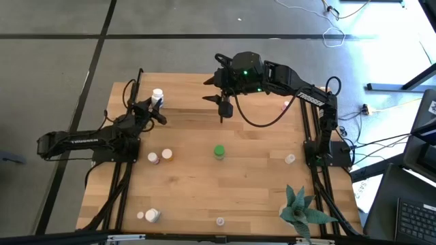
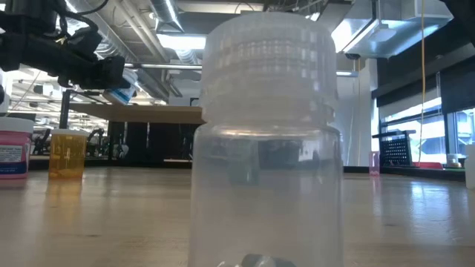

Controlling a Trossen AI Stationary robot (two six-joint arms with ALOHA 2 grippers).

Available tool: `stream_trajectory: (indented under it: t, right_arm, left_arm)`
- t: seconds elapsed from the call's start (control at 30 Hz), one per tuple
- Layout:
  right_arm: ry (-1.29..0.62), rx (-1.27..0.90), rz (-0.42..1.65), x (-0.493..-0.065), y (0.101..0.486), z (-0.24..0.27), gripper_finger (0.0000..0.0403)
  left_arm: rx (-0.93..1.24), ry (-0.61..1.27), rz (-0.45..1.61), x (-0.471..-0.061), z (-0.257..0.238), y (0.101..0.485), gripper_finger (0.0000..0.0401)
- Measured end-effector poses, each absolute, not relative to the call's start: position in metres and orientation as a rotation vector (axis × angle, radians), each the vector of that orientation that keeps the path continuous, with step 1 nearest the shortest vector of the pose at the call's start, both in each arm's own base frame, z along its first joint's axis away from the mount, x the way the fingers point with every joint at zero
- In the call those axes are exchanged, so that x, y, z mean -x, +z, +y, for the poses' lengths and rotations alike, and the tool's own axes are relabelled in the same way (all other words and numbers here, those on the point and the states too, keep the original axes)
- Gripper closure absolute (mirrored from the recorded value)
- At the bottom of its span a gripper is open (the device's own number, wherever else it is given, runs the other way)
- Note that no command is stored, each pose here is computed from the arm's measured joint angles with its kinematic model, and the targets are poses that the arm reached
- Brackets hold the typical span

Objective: Pick and place medicine bottles onto shelf by color
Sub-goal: Put the top white pill bottle on the shelf

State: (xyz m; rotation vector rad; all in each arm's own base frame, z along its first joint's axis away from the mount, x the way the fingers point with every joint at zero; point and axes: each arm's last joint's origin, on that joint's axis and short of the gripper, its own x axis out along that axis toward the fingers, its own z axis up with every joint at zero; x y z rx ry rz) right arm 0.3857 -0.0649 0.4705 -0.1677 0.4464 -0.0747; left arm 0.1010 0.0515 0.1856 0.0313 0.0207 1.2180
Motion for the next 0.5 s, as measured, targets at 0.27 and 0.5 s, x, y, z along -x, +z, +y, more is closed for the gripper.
stream_trajectory:
  t: [0.27,0.5]
  right_arm:
    - [-0.075,0.168,0.446,-0.3857,0.4705,-0.0649,0.0157]
    - [-0.074,0.168,0.447,-0.3858,0.4704,-0.0647,0.0157]
  left_arm:
    - [-0.031,1.253,0.025,-0.0992,0.0548,0.1852,0.0277]
    - [-0.01,1.27,0.011,-0.0983,0.0566,0.1851,0.0271]
